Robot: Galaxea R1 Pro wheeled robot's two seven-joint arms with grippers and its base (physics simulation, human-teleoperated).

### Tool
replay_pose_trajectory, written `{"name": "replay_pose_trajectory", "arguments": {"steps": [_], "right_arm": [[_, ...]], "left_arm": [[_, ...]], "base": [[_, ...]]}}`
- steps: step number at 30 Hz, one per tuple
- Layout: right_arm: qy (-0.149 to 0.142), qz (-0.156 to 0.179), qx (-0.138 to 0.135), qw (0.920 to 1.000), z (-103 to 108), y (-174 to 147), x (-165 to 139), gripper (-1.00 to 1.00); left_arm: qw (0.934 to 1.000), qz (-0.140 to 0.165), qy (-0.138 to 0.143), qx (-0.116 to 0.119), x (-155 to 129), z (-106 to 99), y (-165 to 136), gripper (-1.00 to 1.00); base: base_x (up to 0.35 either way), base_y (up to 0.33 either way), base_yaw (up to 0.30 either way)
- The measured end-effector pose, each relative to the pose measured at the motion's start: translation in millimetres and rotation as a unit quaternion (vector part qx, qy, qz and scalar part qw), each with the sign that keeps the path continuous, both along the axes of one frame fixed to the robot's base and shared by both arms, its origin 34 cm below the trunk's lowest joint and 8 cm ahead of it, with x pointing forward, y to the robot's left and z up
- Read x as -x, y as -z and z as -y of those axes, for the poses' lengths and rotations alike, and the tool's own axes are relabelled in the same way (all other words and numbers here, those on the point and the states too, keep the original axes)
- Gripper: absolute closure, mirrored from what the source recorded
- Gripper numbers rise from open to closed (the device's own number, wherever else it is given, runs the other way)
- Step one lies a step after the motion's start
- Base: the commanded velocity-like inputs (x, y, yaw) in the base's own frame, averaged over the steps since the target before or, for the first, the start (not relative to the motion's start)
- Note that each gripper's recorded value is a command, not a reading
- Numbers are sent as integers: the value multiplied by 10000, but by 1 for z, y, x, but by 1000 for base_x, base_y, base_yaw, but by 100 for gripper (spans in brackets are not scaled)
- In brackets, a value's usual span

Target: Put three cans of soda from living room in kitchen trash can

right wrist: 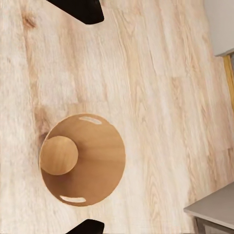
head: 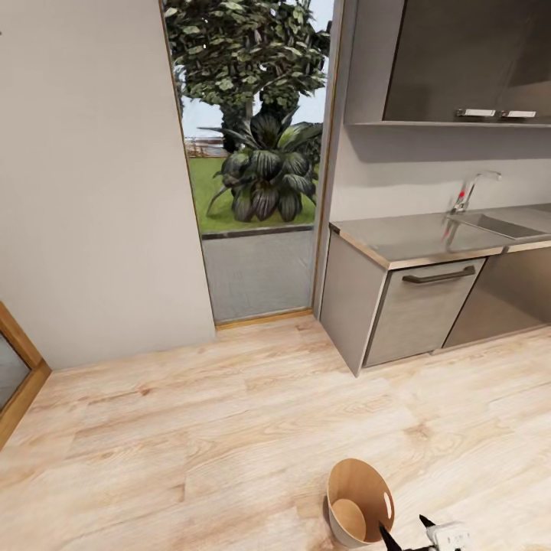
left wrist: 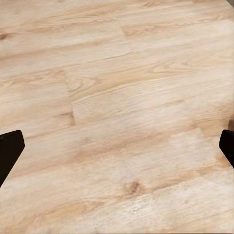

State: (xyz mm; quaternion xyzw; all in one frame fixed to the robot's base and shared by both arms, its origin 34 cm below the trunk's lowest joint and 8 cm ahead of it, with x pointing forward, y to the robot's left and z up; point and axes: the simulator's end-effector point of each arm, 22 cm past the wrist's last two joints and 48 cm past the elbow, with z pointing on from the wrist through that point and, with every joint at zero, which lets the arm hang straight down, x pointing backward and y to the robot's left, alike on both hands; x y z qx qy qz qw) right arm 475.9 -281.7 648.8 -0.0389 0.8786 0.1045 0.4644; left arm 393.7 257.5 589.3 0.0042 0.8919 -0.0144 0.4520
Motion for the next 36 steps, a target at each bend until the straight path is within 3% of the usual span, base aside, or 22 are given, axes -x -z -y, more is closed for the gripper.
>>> {"name": "replay_pose_trajectory", "arguments": {"steps": [4, 7, 10, 12, 14, 17, 23, 27, 32, 36], "right_arm": [[68, -427, -166, 9989, -2, 5, -22, -100], [217, -754, -329, 9964, 5, -7, -81, -100], [350, -919, -195, 9950, 19, -17, -117, -100], [593, -1400, 24, 9884, 46, -19, -156, -100], [660, -1549, 32, 9857, 55, -20, -175, -100], [830, -2115, -39, 9738, 74, -10, -207, -100], [826, -2757, 133, 9576, 90, 20, -198, -100], [787, -3148, 137, 9458, 87, 44, -181, -100], [734, -3393, 87, 9378, 80, 73, -158, -100], [683, -3363, 58, 9393, 76, 94, -146, -100]], "left_arm": [[10000, -22, 5, 1, 2, 0, 1, -100], [10000, -53, 11, 0, 4, 1, 3, -100], [10000, -59, 14, -2, 4, 1, 4, -100], [10000, -54, 0, 9, 4, 0, 4, -100], [10000, -51, -7, 16, 4, 0, 3, -100], [10000, -47, -12, 11, 4, 0, 3, -100], [10000, -53, -14, 19, 4, 0, 12, -100], [10000, -58, -5, 8, 5, 0, 19, -100], [10000, -57, -15, 19, 5, 0, 28, -100], [10000, -60, -18, 23, 6, 0, 35, -100]], "base": [[0, 0, 0], [0, 0, 0], [0, 0, 0], [0, 0, 0], [0, 0, 0], [0, 0, 0], [0, 0, 0], [0, 0, 0], [0, 0, 0], [0, 0, 0]]}}
